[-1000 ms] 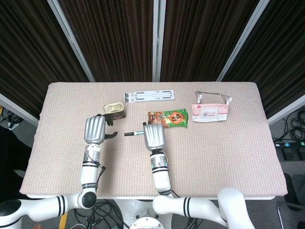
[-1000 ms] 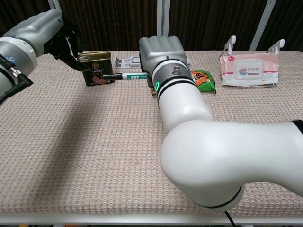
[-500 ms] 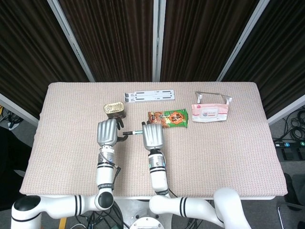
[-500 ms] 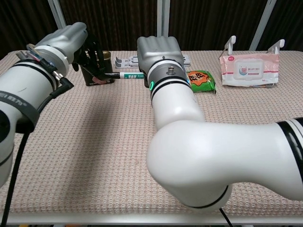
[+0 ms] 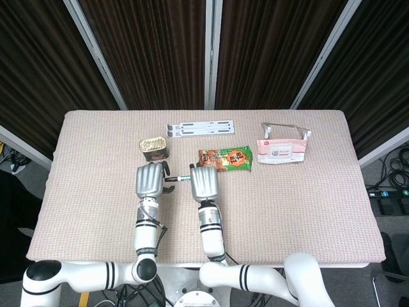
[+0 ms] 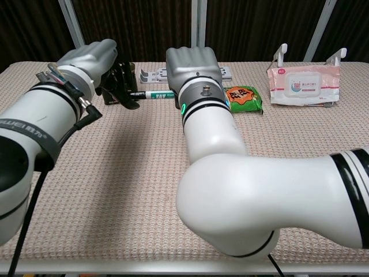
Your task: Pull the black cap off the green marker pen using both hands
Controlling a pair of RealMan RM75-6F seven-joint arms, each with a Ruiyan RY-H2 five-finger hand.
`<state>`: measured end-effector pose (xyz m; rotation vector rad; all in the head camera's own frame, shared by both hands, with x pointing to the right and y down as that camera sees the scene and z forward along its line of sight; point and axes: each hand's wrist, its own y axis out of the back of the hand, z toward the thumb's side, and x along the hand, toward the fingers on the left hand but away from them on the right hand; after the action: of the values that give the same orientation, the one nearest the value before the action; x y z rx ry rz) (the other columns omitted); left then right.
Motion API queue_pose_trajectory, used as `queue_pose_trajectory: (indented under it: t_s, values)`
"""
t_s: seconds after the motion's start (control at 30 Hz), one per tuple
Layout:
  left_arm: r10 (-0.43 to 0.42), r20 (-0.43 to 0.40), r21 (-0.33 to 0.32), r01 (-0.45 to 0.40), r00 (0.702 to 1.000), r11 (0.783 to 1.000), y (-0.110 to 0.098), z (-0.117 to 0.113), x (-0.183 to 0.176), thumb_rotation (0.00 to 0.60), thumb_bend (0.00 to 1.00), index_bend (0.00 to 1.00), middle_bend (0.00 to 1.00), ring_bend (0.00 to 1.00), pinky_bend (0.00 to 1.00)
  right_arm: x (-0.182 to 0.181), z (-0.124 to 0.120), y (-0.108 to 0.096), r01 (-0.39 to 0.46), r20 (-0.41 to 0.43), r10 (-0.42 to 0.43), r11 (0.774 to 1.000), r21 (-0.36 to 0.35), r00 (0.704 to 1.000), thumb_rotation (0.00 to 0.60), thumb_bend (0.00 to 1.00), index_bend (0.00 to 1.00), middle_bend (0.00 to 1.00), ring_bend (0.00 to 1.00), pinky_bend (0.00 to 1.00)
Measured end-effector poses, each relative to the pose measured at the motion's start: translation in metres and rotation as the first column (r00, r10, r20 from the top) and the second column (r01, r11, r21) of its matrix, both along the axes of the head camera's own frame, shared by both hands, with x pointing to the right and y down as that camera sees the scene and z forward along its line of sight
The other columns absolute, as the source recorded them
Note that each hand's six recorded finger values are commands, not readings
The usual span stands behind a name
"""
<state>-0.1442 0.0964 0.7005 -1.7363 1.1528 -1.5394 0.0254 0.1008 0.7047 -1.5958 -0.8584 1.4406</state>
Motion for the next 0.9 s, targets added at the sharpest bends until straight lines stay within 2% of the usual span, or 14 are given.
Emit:
queue_pose_trajectory:
  t_s: [0.4, 0.9]
  values:
    - [0.027, 0.073, -0.042, -0.024, 0.997, 0.999, -0.001, 0.004, 0.003, 0.6, 0.15, 0.52, 0.53, 0.45, 0.56, -0.002, 0.0, 0.002, 0.002, 0.006, -0.002, 1.0, 0.0, 1.0, 0.6, 0.33, 0.6, 0.56, 0.74, 0.81]
    - [0.083, 0.188, -0.094, -0.066, 0.979, 0.993, -0.007, 0.001, 0.018, 0.6, 0.23, 0.53, 0.54, 0.46, 0.56, -0.001, 0.004, 0.001, 0.005, -0.018, -0.005, 1.0, 0.003, 1.0, 0.6, 0.33, 0.6, 0.56, 0.74, 0.81]
